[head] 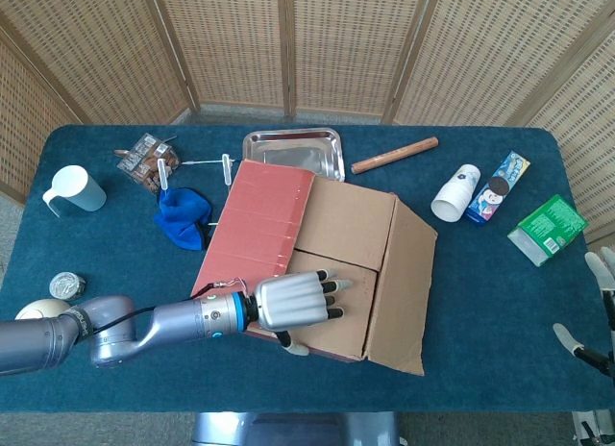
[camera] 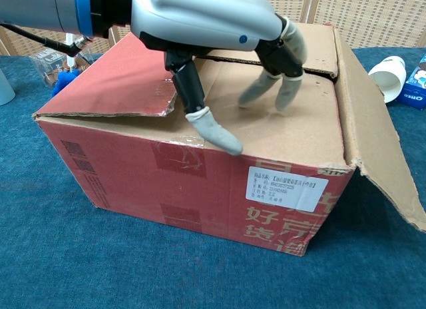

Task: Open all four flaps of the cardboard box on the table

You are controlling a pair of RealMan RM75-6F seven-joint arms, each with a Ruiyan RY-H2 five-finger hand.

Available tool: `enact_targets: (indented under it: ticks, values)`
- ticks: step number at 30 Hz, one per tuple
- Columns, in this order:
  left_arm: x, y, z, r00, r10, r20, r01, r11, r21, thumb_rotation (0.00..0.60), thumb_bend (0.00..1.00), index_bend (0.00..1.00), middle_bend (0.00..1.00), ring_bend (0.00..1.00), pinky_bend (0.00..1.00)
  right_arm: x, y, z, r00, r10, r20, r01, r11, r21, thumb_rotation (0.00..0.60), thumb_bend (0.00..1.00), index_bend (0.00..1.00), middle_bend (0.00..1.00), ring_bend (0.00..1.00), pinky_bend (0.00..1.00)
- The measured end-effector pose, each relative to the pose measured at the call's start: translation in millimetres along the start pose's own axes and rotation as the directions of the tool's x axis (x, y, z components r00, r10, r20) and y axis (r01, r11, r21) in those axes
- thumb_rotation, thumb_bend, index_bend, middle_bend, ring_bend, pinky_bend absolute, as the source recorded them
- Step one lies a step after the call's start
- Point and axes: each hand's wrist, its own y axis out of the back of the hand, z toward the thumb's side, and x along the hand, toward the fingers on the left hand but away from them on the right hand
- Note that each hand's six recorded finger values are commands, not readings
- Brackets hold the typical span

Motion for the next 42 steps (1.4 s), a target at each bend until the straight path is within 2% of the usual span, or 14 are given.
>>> enact_targets:
  ticks: [5, 10, 17, 25, 32, 38, 42]
  values:
    - [-2.8, -1.1, -3.9, 1.000, 0.002, -0.013, -0.002, 1.000, 0.016, 0.295, 0.00, 0.39, 0.68, 0.24, 0.26, -0.3, 0.5, -0.3, 1.000, -0.001, 0.002, 0.001, 1.000, -0.009, 0.600, 0.18, 0.00, 0.00, 0.00, 0.00]
    - [-5.0, -2.2, -9.8, 1.000, -0.003, -0.026, 0.005, 0.997, 0.075, 0.294, 0.00, 0.41, 0.74, 0.27, 0.25, -0.6, 1.9, -0.4, 1.000, -0.005, 0.001, 0.005, 1.000, -0.015, 0.600, 0.18, 0.00, 0.00, 0.00, 0.00]
    - [-7.7, -4.1, -16.6, 0.998, -0.022, -0.059, 0.028, 0.995, 0.094, 0.265, 0.00, 0.44, 0.81, 0.30, 0.25, -0.4, 4.8, -1.3, 1.000, -0.014, 0.004, 0.014, 1.000, -0.024, 0.600, 0.18, 0.00, 0.00, 0.00, 0.00]
    - [-17.5, 3.3, -24.9, 0.994, -0.032, -0.101, 0.044, 0.991, 0.127, 0.220, 0.00, 0.45, 0.84, 0.33, 0.25, -0.5, 7.4, -1.7, 1.000, -0.021, 0.004, 0.021, 0.999, -0.035, 0.600, 0.19, 0.00, 0.00, 0.00, 0.00]
    - [-35.4, 14.8, -35.3, 0.988, -0.030, -0.153, 0.052, 0.988, 0.147, 0.220, 0.00, 0.45, 0.85, 0.33, 0.25, -0.5, 8.4, -1.5, 1.000, -0.020, 0.002, 0.020, 0.999, -0.047, 0.600, 0.19, 0.00, 0.00, 0.00, 0.00]
    - [-59.4, 30.2, -50.1, 0.977, -0.014, -0.212, 0.054, 0.981, 0.187, 0.212, 0.00, 0.45, 0.85, 0.33, 0.25, -0.4, 10.7, -2.4, 1.000, -0.027, 0.006, 0.027, 0.998, -0.055, 0.600, 0.19, 0.00, 0.00, 0.00, 0.00]
    - [-85.0, 36.8, -61.4, 0.963, -0.016, -0.268, 0.073, 0.976, 0.206, 0.211, 0.00, 0.45, 0.85, 0.33, 0.25, 0.1, 10.7, -1.5, 1.000, -0.026, 0.004, 0.026, 0.998, -0.055, 0.600, 0.19, 0.00, 0.00, 0.00, 0.00]
